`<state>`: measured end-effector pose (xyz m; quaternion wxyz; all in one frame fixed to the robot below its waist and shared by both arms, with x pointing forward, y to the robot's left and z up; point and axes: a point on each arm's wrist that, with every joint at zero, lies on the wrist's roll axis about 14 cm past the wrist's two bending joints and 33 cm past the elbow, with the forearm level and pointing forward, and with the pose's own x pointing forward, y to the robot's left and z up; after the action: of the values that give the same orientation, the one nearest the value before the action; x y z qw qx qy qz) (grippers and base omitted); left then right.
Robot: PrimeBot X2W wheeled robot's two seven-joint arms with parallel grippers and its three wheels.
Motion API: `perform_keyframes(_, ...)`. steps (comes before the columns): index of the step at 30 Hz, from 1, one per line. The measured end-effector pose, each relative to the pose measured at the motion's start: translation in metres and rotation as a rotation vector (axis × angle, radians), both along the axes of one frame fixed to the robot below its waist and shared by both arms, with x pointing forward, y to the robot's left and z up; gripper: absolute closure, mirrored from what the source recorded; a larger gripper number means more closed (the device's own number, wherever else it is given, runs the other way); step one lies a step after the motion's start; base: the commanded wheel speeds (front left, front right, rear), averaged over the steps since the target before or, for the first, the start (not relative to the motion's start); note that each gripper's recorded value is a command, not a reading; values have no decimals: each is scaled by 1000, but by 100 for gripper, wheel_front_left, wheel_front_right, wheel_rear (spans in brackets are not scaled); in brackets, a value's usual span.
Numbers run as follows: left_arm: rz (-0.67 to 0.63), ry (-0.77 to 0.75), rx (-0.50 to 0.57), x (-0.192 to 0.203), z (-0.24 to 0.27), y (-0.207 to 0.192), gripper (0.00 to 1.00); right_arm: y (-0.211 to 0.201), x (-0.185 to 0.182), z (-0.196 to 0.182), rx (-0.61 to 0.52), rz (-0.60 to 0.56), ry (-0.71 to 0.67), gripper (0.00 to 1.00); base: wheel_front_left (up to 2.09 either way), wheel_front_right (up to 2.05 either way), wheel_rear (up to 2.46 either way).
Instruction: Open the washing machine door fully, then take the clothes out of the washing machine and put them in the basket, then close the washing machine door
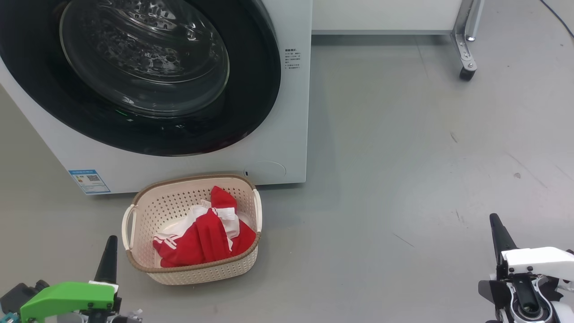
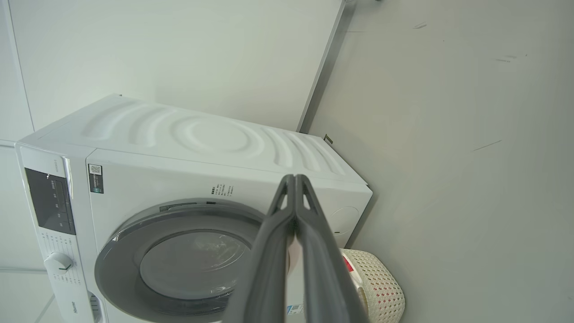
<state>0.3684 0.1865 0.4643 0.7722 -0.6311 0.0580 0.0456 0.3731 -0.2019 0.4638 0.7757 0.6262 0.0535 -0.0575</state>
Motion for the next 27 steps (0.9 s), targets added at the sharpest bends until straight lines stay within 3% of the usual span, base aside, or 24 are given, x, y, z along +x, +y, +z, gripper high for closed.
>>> perform_keyframes(17, 2, -50, -218, 8, 13, -2, 100, -6, 0, 9, 214, -34, -51, 100, 0, 0, 0)
perform_keyframes(27, -1, -50, -218, 8, 13, -2, 100, -6, 0, 11, 217, -35, -59, 100, 0, 0, 0)
